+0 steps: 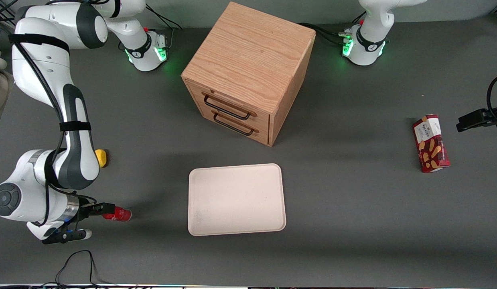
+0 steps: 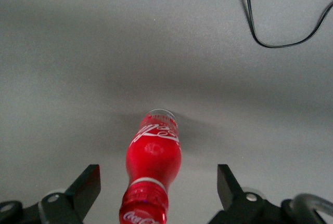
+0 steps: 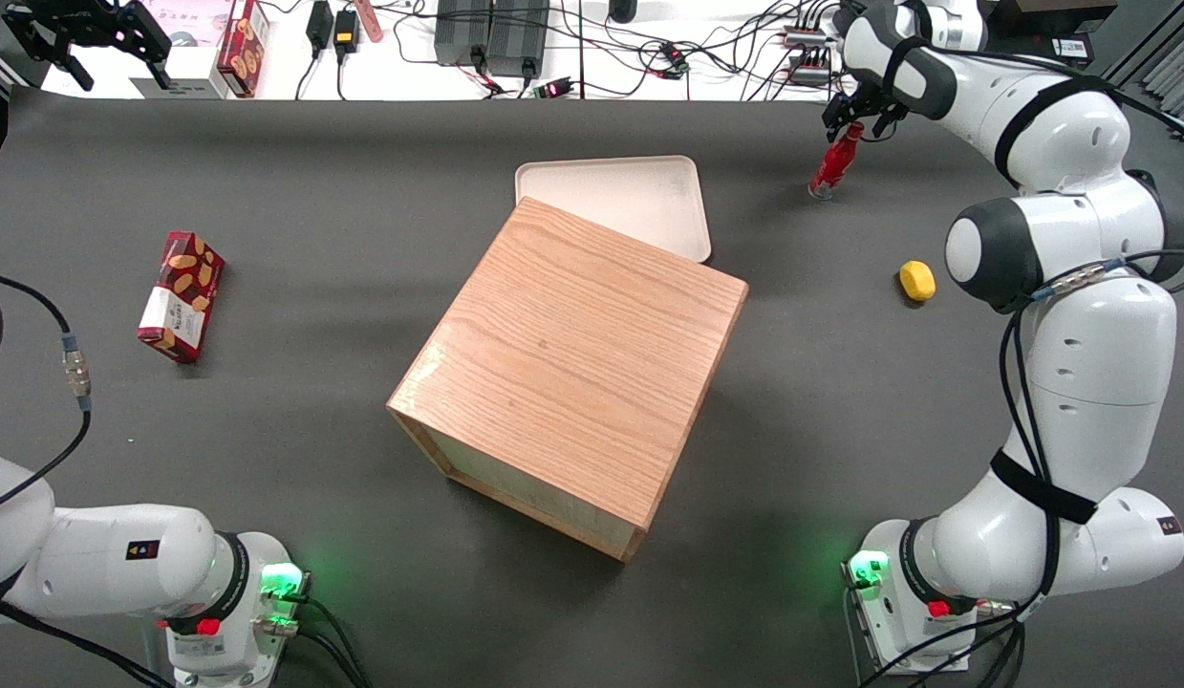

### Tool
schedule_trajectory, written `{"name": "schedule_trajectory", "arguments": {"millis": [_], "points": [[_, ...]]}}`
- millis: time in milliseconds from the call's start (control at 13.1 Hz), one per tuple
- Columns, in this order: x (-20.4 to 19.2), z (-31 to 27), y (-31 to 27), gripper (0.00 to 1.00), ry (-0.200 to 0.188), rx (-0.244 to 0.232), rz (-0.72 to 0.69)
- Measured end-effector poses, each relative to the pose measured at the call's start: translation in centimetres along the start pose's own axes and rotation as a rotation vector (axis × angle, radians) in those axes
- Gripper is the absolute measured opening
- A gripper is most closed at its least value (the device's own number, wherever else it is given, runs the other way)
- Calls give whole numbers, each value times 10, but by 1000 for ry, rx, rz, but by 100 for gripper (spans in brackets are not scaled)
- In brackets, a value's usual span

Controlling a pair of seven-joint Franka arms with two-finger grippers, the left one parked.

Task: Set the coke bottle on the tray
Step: 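Close the right gripper around the bottle's neck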

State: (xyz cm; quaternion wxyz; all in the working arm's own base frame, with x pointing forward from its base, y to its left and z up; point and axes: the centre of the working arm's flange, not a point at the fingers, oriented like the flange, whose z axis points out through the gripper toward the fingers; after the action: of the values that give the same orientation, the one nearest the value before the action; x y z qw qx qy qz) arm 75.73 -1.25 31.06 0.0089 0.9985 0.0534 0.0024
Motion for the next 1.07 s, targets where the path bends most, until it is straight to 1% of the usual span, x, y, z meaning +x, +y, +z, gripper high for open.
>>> {"name": "schedule_trajectory", "arguments": {"millis": [76, 152, 229, 305, 381, 533, 610, 762, 838, 914, 1067], "points": [[-1, 2, 0, 97, -2, 0, 0], [-1, 4, 0, 92, -4, 0, 1], [-2, 5, 0, 91, -6, 1, 1], [-3, 7, 0, 85, -10, 2, 1], [-4, 9, 0, 85, -13, 2, 1], [-5, 9, -2, 70, -17, 4, 0], [-5, 9, -3, 67, -17, 5, -1], [-5, 6, -5, 42, -13, 6, -3], [-5, 3, -6, 40, -9, 7, -5], [-4, 1, -7, 40, -5, 7, -6], [-3, -10, -9, 40, 15, 6, -8]]}}
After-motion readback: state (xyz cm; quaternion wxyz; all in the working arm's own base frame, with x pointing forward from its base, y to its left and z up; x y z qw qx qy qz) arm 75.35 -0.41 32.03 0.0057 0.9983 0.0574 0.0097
